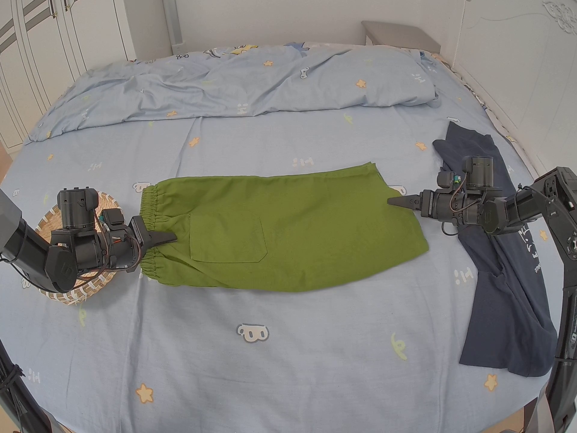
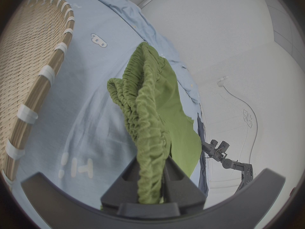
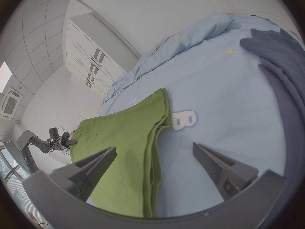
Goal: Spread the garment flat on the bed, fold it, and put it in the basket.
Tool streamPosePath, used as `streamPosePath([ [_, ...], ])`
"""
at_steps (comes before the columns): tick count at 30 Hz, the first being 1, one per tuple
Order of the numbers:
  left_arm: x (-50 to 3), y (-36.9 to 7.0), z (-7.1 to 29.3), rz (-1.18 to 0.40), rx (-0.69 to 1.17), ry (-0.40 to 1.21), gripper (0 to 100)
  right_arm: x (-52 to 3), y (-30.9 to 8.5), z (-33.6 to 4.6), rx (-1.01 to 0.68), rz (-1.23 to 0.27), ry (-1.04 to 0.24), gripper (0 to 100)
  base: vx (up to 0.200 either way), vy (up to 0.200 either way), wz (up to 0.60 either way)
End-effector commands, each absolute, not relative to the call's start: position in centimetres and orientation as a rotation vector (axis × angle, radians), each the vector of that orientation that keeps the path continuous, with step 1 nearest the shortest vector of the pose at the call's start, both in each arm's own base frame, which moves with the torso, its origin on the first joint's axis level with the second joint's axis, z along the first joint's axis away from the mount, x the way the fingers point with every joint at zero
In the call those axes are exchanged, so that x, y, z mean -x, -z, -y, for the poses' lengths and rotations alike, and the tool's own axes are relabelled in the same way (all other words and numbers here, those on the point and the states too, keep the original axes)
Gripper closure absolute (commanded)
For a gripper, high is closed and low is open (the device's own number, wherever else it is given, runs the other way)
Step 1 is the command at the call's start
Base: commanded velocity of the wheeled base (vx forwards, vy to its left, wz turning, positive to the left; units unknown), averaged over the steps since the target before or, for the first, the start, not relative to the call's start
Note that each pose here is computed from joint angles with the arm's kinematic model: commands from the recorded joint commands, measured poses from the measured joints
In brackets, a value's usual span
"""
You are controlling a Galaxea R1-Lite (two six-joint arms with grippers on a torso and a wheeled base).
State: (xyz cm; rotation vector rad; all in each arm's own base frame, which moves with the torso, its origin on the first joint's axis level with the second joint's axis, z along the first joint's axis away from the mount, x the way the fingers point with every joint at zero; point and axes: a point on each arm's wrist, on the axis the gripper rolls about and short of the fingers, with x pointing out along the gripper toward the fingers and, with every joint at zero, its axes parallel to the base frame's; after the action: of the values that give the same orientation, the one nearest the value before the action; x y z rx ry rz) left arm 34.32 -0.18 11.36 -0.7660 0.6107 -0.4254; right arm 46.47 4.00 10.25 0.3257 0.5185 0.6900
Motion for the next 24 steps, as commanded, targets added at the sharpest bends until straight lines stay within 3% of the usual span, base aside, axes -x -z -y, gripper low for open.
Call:
streamPosePath([
  [1, -34.3, -11.5, 0.2, -0.606, 0.765, 0.426, 100, -46.7, -9.4, -4.9, -0.326, -0.535, -0.706, 0, 0.0, 0.0, 0.0],
  [8, -34.3, -11.4, 0.2, -0.608, 0.765, 0.427, 100, -47.0, -8.5, -5.8, -0.329, -0.538, -0.724, 0, 0.0, 0.0, 0.0],
  [9, -34.3, -11.4, 0.2, -0.61, 0.765, 0.426, 100, -47.1, -8.4, -5.8, -0.329, -0.538, -0.724, 100, 0.0, 0.0, 0.0],
  [18, -34.4, -11.3, 0.2, -0.611, 0.766, 0.425, 100, -46.9, -9.2, -5.2, -0.341, -0.524, -0.714, 100, 0.0, 0.0, 0.0],
  [24, -34.5, -11.2, 0.2, -0.615, 0.768, 0.423, 100, -45.2, -12.9, -4.8, -0.407, -0.498, -0.749, 100, 0.0, 0.0, 0.0],
])
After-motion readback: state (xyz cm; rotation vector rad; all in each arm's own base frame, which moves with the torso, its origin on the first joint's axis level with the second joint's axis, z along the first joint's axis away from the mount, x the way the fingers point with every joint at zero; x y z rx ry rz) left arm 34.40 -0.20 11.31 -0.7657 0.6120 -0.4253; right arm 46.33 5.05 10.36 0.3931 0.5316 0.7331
